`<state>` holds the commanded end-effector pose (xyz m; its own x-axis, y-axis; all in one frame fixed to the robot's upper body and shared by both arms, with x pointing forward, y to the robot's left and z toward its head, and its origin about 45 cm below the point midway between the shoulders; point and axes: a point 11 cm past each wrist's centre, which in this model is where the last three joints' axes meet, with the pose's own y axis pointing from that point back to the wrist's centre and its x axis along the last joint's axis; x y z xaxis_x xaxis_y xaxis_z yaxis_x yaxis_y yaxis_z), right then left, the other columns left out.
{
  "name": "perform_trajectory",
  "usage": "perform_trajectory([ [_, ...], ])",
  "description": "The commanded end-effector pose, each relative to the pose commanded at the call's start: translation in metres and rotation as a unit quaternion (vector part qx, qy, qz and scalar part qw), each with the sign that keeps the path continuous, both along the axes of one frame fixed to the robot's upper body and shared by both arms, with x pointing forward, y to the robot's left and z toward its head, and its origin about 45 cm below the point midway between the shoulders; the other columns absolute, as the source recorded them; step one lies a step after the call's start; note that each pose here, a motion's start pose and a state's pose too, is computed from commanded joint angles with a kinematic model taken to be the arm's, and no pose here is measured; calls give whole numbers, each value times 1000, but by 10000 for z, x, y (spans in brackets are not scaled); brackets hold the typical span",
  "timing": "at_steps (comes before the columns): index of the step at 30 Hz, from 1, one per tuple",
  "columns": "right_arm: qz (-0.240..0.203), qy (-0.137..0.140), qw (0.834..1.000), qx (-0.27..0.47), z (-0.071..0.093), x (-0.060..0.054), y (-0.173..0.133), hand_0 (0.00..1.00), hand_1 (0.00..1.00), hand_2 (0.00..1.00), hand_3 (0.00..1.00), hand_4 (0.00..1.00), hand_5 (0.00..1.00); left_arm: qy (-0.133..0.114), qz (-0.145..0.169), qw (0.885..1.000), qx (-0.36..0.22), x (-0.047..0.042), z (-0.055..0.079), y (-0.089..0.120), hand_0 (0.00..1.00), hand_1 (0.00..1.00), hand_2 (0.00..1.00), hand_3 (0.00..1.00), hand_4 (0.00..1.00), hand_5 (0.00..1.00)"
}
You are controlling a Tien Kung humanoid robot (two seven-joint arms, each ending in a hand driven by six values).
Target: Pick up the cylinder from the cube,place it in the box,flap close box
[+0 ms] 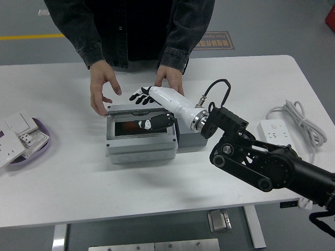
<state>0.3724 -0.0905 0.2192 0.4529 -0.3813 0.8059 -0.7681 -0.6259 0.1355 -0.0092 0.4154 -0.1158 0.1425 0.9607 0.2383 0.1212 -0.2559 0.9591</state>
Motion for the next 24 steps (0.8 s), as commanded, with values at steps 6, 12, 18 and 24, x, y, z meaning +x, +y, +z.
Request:
perform_trajectory([
  [6,-7,50,998,30,-209,-131,-10,643,626,668,722,749,285,0,-5,1000,-1,-9,-4,-11,599,585,570,611,694,362],
  [12,-44,54,993,96,-91,-50,-196,632,628,677,727,737,298,4,-2,1000,-1,-29,-7,-20,599,585,570,610,692,361],
  [18,-74,6,982,174,261,-37,-440,620,616,680,735,734,305,8,6,1000,5,-62,4,9,599,583,572,611,681,394],
  [24,-114,-24,957,265,459,-55,-822,614,614,676,726,723,295,11,17,1000,9,-125,13,37,599,585,572,612,688,391],
])
